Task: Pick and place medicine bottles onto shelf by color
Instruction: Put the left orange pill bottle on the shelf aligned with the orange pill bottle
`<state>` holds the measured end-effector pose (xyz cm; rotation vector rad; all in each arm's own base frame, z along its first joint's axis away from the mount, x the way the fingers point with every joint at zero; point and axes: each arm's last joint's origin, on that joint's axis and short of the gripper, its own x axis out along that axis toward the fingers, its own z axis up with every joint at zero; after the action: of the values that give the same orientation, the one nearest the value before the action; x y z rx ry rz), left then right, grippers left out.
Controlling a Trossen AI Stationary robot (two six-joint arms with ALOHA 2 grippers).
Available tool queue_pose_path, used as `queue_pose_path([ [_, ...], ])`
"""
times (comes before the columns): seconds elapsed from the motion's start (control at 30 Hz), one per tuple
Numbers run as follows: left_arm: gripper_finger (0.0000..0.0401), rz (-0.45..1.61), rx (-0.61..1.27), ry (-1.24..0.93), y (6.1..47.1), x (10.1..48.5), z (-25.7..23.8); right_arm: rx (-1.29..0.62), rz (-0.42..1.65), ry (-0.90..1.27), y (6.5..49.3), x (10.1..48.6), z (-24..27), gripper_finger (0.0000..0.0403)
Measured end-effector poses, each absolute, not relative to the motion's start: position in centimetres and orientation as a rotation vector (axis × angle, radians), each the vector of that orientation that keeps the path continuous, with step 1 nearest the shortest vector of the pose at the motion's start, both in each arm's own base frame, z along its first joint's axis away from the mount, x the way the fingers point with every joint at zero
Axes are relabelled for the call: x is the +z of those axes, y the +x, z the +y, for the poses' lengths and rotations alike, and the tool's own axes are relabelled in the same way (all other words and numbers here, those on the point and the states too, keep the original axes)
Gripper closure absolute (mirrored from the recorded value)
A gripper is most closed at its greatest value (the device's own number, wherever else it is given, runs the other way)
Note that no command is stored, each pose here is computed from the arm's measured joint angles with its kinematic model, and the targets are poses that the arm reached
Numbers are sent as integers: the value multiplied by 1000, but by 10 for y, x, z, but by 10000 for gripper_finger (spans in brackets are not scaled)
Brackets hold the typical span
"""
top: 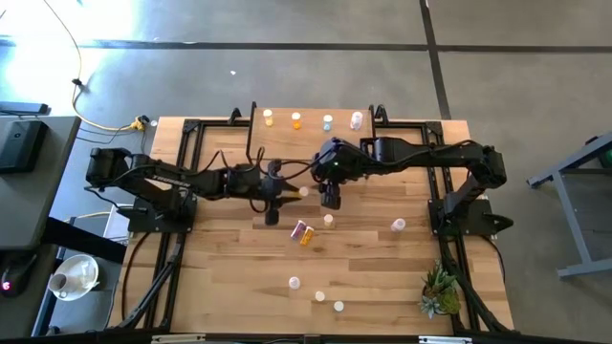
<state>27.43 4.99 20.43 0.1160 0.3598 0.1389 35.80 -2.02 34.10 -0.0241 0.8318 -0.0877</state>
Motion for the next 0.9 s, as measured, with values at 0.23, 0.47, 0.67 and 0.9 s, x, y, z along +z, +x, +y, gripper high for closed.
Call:
queue_pose_path([
  [0.23,314,303,165,120,275,210,55,17,741,-99,364,347,-18,204],
  [0.47,314,223,194,148,277,218,57,50,693,-96,367,350,-18,204],
  [0.67,314,183,240,176,277,222,59,30,692,-99,367,351,-19,204],
  [0.9,314,158,243,183,278,225,59,5,691,-110,367,351,-19,204],
])
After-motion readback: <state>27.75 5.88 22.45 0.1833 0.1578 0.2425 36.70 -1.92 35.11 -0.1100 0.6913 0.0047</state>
